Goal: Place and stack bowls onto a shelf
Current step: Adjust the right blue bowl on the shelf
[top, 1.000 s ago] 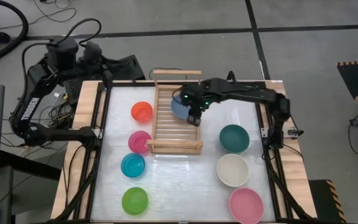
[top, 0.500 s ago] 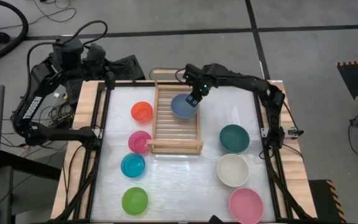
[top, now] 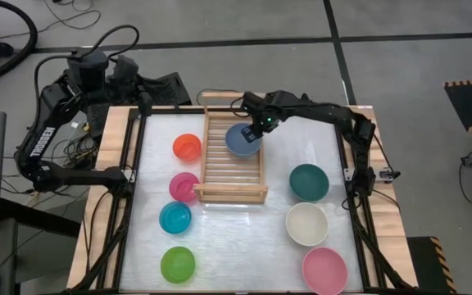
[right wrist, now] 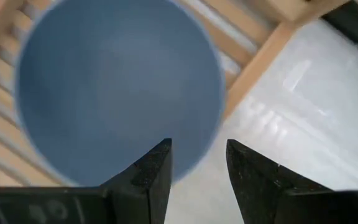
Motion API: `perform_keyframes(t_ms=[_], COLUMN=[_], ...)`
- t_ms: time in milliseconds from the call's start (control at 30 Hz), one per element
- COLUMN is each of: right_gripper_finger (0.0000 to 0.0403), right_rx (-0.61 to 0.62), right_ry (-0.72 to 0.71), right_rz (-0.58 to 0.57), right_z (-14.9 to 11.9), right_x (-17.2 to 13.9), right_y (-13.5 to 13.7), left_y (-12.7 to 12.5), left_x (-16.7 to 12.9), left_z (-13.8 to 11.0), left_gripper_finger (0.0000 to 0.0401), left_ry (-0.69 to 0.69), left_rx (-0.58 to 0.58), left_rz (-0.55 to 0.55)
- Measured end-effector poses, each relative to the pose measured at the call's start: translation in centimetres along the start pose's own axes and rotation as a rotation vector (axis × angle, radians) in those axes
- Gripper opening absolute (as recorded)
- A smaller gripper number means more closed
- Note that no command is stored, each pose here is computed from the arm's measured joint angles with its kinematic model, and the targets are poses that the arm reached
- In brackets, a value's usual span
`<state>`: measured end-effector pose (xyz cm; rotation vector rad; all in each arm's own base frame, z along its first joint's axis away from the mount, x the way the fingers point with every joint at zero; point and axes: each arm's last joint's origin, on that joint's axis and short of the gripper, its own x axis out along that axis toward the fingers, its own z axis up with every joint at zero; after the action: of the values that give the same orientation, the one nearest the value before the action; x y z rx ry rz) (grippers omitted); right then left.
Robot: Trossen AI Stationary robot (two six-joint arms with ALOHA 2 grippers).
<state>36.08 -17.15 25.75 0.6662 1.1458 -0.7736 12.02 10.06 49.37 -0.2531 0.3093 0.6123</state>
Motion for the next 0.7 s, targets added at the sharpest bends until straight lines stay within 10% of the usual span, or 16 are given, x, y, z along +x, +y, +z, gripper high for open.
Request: perform_keyframes(t_ms=[700], right_gripper_finger=[0.0260], right_rx=[0.254], right_ry=[0.048], right_rz=[-0.076], right_z=[-0.6], right_x=[1.6], right_y=[-0.4], left_y=[-0.1], left_x=[0.7], left_z=[-0.2], left_gripper_finger=[0.0110], left_ry=[0.044], left_rx=[0.016], left_rz=[-0.080])
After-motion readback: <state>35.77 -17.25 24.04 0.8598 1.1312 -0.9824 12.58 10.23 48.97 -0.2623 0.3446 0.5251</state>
